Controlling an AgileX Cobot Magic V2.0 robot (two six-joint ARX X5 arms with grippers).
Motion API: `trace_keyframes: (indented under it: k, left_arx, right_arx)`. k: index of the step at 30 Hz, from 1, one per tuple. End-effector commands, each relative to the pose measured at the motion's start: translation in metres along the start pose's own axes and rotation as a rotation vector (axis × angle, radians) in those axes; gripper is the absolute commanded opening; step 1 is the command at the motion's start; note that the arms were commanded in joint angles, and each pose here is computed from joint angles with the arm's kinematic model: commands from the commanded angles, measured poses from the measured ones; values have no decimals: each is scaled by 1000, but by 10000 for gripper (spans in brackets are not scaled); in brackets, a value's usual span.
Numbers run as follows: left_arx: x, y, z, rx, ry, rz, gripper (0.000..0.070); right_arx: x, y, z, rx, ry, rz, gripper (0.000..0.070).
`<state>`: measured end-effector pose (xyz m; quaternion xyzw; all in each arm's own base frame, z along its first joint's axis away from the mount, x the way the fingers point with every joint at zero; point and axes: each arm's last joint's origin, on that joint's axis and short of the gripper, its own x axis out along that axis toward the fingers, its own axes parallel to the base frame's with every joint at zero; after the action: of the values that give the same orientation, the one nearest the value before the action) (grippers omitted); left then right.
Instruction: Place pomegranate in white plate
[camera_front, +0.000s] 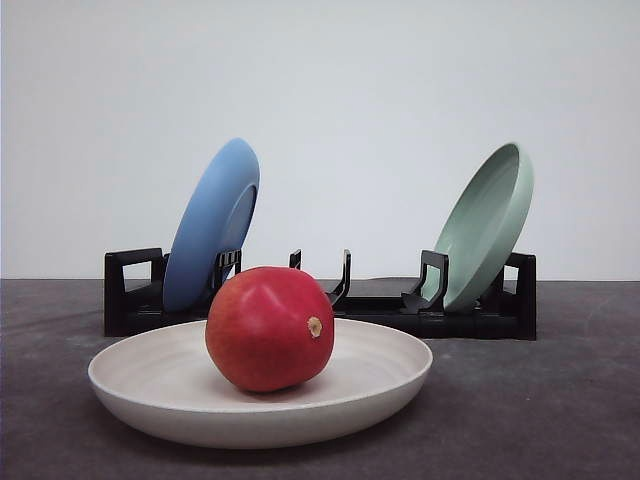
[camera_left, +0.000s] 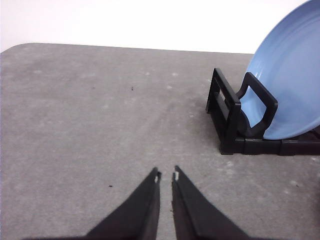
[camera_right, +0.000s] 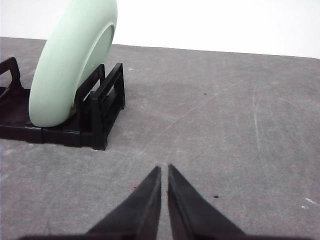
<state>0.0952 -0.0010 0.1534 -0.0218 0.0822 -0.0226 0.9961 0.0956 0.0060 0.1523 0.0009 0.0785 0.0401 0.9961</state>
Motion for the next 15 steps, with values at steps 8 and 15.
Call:
trace_keyframes:
  k: [8, 15]
  left_arx:
    - [1, 0, -4, -1, 12, 0, 26]
    - [1, 0, -4, -1, 12, 0, 26]
  right_arx:
    - [0, 0, 0, 10, -7, -1, 20]
    - [0, 0, 0, 11, -7, -1, 20]
